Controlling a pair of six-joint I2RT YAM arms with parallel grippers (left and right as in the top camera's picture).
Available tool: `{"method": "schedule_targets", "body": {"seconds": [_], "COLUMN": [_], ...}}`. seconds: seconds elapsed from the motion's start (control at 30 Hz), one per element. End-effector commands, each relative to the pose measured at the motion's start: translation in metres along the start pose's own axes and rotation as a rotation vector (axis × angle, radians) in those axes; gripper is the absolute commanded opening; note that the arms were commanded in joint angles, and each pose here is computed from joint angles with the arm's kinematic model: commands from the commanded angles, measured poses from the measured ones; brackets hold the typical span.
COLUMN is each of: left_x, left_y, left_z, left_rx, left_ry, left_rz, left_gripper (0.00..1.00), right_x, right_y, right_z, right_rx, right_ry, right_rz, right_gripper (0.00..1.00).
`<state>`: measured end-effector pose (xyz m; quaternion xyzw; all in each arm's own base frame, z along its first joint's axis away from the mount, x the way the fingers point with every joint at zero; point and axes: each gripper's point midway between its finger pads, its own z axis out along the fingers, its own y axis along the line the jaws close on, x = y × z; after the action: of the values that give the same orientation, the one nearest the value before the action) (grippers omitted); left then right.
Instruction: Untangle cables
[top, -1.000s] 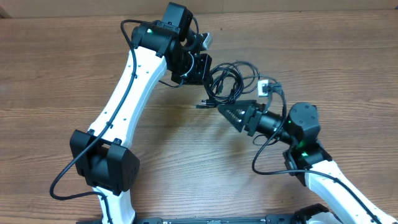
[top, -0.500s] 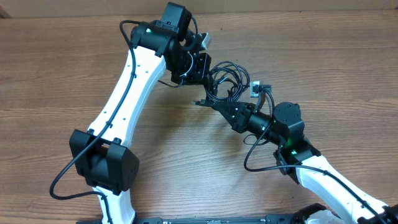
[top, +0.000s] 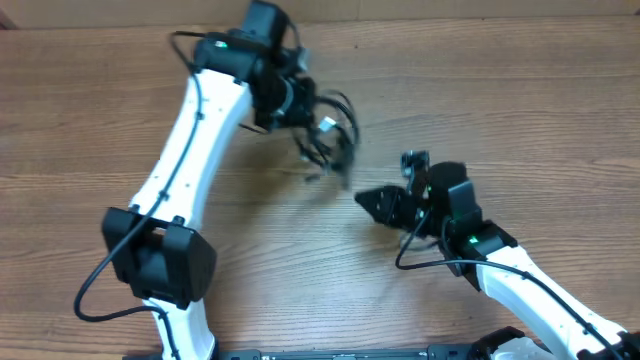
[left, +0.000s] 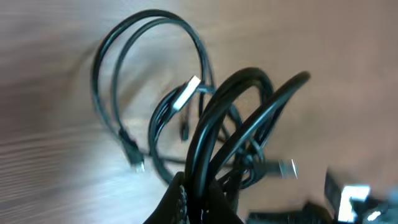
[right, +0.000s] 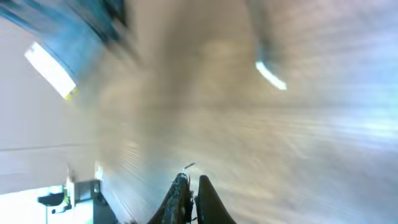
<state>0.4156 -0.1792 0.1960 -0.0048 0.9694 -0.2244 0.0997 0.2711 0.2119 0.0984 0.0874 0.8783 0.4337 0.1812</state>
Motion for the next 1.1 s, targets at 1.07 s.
{"method": "schedule_targets", "body": {"seconds": [1.07], "left_x": [0.045], "left_y": [-0.073], "left_z": [-0.024], "left_rx": [0.422], "left_ry": [0.139], "left_rz": [0.34], "left_gripper": [0.04], "right_x": [-0.063], "right_y": [0.11], "right_z": [-0.03], "right_rx": [-0.361], "right_ry": [-0.195], "right_rz": [-0.227], "right_gripper": [0.32]}}
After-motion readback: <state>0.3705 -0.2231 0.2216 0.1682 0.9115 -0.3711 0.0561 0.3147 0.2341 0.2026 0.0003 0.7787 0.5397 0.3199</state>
